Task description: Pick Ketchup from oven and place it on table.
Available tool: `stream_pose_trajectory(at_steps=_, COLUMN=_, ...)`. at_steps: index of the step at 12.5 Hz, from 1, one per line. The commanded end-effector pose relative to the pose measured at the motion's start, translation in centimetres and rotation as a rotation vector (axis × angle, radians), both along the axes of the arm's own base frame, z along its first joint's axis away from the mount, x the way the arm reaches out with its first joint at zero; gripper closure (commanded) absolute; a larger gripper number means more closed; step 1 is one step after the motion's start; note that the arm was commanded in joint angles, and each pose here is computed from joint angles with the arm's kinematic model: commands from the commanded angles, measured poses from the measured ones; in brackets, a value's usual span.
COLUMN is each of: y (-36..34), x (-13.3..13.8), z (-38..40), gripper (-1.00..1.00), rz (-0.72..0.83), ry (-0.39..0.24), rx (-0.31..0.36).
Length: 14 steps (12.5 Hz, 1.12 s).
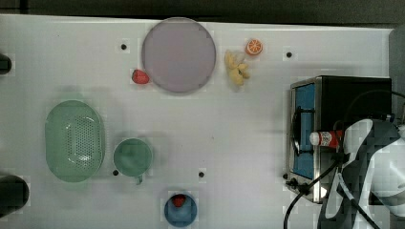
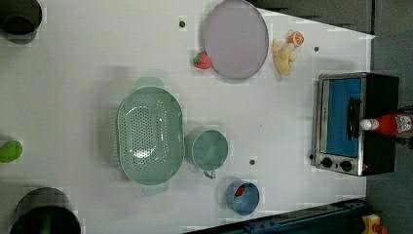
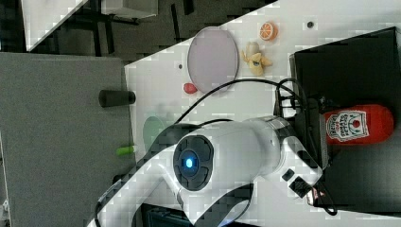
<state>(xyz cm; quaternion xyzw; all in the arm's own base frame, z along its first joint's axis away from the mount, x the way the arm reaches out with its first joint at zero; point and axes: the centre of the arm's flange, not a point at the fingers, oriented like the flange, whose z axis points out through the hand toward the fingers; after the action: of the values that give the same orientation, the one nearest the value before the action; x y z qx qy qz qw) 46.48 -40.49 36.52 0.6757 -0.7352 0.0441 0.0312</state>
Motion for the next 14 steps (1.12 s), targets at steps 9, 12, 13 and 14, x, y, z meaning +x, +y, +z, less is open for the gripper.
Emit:
stream_pose_trajectory(at_steps=9, y=0.7, x=3.3, z=7.3, gripper=-0.29, rz=0.141, ry=-0.085, rx=-0.073)
stream_pose_trajectory(at_steps=12, y=6.3, x=6.1, z=16.1, gripper=-0.29, rz=0.323, ry=-0.079, rx=-0.037)
stream_pose_trajectory(at_steps=13, y=8.6, x=6.6, z=18.4, gripper=-0.29, rz=0.363, ry=-0.077, rx=-0.008)
stream_pose_trajectory(at_steps=14, y=11.1, x=7.1, z=20.3, gripper=-0.29, rz=0.406, ry=-0.070, rx=0.024)
